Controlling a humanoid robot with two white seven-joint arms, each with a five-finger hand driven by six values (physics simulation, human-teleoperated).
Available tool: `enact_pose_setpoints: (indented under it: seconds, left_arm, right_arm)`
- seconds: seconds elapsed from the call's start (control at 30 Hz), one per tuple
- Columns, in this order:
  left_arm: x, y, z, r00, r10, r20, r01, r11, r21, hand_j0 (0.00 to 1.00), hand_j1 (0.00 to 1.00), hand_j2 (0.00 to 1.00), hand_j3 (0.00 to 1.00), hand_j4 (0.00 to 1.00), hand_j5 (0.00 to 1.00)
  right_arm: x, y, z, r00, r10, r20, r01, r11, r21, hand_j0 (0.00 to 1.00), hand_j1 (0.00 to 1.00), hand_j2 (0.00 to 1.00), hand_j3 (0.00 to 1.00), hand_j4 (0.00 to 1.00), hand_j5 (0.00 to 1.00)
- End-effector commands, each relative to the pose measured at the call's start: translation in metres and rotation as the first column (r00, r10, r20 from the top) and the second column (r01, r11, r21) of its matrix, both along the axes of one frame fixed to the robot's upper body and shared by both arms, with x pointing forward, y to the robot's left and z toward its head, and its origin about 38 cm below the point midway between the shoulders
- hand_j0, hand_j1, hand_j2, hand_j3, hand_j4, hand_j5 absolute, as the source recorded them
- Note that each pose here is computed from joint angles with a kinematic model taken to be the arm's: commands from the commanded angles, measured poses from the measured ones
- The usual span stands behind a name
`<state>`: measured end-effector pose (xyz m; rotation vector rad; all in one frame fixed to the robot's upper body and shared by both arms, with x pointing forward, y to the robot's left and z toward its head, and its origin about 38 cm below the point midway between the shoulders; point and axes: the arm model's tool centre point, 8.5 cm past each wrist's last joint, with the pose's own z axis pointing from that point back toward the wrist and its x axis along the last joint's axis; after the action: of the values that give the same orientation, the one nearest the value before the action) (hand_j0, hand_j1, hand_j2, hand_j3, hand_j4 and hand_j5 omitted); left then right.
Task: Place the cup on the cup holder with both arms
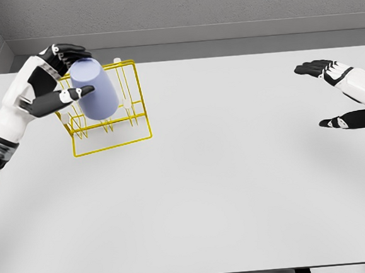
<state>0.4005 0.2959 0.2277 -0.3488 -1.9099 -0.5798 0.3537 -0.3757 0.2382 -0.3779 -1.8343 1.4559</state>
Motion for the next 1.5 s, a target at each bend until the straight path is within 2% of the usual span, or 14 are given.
enact_pose_setpoints:
  seconds: [0.0,0.47,0.57,0.67,0.83,0.93,1.47]
  left_arm:
    - [0.001,0.002,-0.002,1.0,0.007,-0.008,-0.007,1.0,-0.004,0.64,0.64,0.64,0.64,0.64,0.64]
    - [0.01,0.005,-0.017,0.998,0.035,-0.043,-0.036,0.999,-0.022,0.69,0.69,0.69,0.69,0.69,0.69]
    - [0.011,0.005,-0.02,0.998,0.038,-0.051,-0.039,0.999,-0.016,0.79,0.79,0.79,0.79,0.79,0.79]
    - [0.011,0.005,-0.019,0.998,0.037,-0.048,-0.038,0.999,-0.015,0.84,0.84,0.84,0.84,0.84,0.84]
    - [0.012,0.005,-0.017,0.998,0.036,-0.044,-0.037,0.999,-0.014,0.84,0.84,0.84,0.84,0.84,0.84]
    - [0.012,0.005,-0.016,0.998,0.037,-0.041,-0.038,0.999,-0.015,0.8,0.8,0.8,0.8,0.8,0.8]
    - [0.011,0.001,-0.009,1.0,0.023,-0.02,-0.023,0.999,-0.028,0.81,0.81,0.81,0.81,0.81,0.81]
  right_arm:
    - [0.0,0.0,0.0,1.0,0.001,-0.002,-0.001,1.0,0.007,1.0,1.0,1.0,1.0,1.0,1.0]
    - [0.0,0.0,0.0,1.0,0.0,-0.002,0.0,1.0,0.008,1.0,1.0,1.0,1.0,1.0,1.0]
    - [0.0,0.0,0.0,1.0,0.0,-0.002,0.0,1.0,0.008,1.0,1.0,1.0,1.0,1.0,1.0]
    - [0.0,0.0,0.0,1.0,0.0,-0.002,0.0,1.0,0.008,1.0,1.0,1.0,1.0,1.0,1.0]
    - [0.0,0.0,0.0,1.0,0.0,-0.002,0.0,1.0,0.008,1.0,1.0,1.0,1.0,1.0,1.0]
    - [0.0,0.0,0.0,1.0,0.0,-0.002,0.0,1.0,0.008,1.0,1.0,1.0,1.0,1.0,1.0]
    - [0.0,0.0,0.0,1.0,0.0,-0.002,0.0,1.0,0.008,1.0,1.0,1.0,1.0,1.0,1.0]
